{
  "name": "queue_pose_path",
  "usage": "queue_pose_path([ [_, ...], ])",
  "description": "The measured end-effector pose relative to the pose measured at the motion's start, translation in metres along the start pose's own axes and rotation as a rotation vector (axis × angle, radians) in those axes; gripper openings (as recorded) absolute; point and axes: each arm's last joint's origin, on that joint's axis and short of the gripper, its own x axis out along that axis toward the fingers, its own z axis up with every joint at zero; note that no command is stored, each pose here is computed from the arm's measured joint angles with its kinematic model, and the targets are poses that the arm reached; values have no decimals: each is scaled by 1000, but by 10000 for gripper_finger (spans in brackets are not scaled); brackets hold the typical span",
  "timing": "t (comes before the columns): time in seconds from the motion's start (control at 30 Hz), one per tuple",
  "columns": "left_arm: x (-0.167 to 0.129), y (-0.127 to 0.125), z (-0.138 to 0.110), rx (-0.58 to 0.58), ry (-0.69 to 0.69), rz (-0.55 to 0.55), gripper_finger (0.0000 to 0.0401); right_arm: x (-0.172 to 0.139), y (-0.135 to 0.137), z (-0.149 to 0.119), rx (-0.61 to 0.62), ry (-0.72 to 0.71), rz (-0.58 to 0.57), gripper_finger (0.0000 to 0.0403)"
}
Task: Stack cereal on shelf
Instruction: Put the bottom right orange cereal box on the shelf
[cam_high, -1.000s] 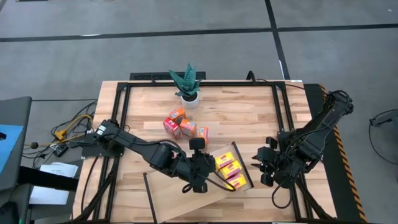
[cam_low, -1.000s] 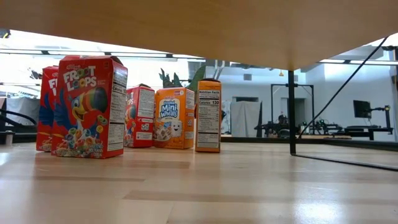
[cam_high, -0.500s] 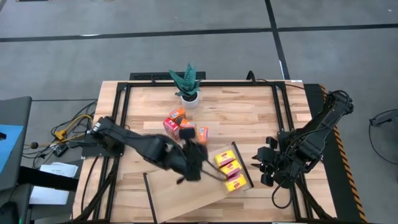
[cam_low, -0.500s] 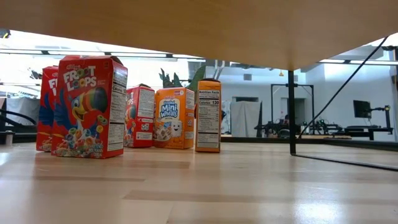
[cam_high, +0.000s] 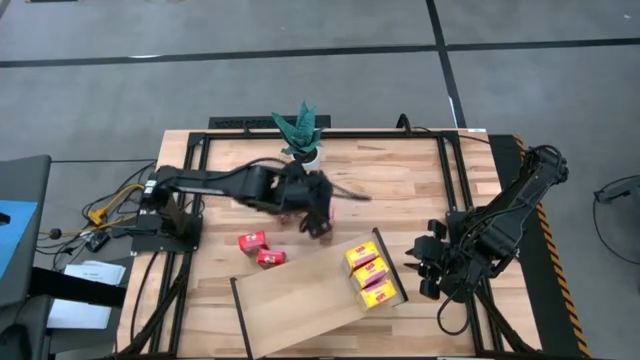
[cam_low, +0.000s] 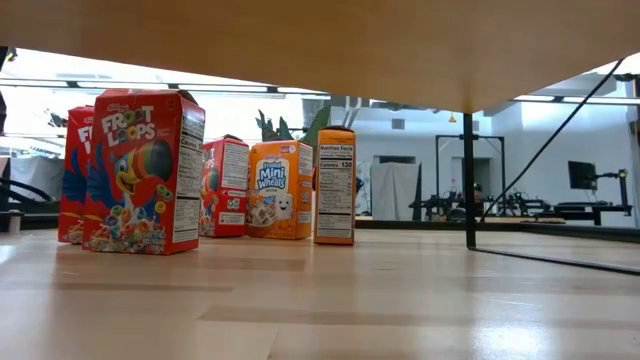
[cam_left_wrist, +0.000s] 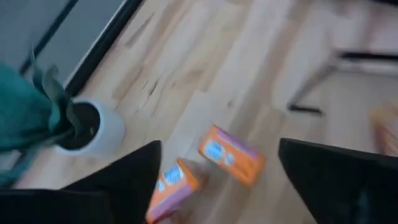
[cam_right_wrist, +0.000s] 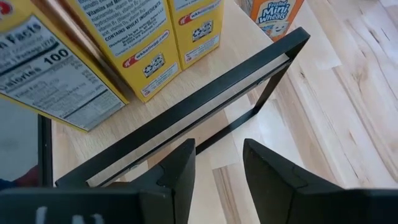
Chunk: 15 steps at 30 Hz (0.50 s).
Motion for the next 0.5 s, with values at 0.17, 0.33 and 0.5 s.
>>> queue_pose_path([
  [0.17,40,9,-7,-166,0,24,369,0,-1,-1,-8,7,-11,156],
  [0.33,63,6,-23,-254,-6,80,377,0,-2,-2,-16,13,-22,153],
  [0.5,72,2,-36,-299,-6,108,378,1,-3,-1,-13,14,-29,155],
])
